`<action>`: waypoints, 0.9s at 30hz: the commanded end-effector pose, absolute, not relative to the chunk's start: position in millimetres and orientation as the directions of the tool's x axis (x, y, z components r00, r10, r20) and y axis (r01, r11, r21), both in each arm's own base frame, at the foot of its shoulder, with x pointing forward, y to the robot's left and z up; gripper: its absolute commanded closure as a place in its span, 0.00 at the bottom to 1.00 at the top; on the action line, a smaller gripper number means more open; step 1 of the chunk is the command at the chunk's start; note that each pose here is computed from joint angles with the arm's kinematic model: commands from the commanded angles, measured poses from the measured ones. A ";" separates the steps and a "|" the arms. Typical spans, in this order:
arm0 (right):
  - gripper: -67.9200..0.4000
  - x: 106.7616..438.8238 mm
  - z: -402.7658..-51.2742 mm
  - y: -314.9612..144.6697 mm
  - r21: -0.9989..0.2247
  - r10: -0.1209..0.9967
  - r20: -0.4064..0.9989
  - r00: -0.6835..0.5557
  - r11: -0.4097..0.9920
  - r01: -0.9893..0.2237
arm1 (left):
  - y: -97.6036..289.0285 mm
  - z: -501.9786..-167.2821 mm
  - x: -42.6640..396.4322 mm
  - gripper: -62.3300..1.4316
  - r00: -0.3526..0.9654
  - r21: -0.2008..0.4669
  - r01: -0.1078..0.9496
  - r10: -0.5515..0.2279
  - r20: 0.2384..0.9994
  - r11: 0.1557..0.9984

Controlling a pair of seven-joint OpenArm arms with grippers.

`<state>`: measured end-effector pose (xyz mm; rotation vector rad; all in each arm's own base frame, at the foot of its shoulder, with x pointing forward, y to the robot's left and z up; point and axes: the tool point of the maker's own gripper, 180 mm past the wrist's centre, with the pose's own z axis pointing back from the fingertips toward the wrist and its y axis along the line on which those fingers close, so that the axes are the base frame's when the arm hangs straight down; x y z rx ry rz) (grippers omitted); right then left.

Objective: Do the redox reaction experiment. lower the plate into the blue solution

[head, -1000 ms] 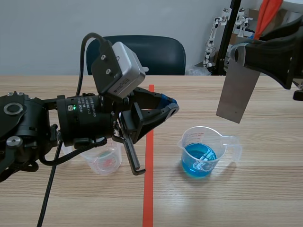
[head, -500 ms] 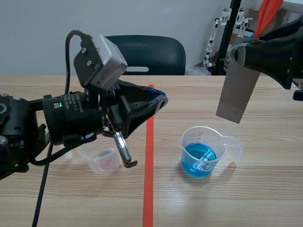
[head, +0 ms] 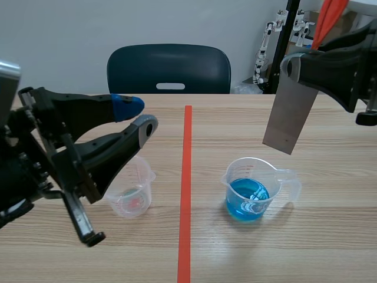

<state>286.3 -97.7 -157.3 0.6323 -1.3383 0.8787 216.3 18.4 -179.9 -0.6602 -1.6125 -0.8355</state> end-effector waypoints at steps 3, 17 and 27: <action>0.99 285.8 -152.8 -93.8 -0.101 0.161 0.987 -0.016 0.538 -0.837 | 29.7 -175.0 202.8 0.20 -0.183 0.122 0.774 0.035 0.983 0.621; 0.99 284.6 -184.1 -84.7 -0.099 0.190 0.982 0.005 0.537 -0.838 | 68.9 -197.7 169.0 0.00 -0.042 -0.078 0.596 0.128 0.991 0.799; 0.99 287.9 -206.9 -86.5 -0.106 0.217 0.976 0.020 0.556 -0.825 | 78.2 -229.2 156.6 0.00 0.091 -0.118 0.508 0.083 0.992 0.853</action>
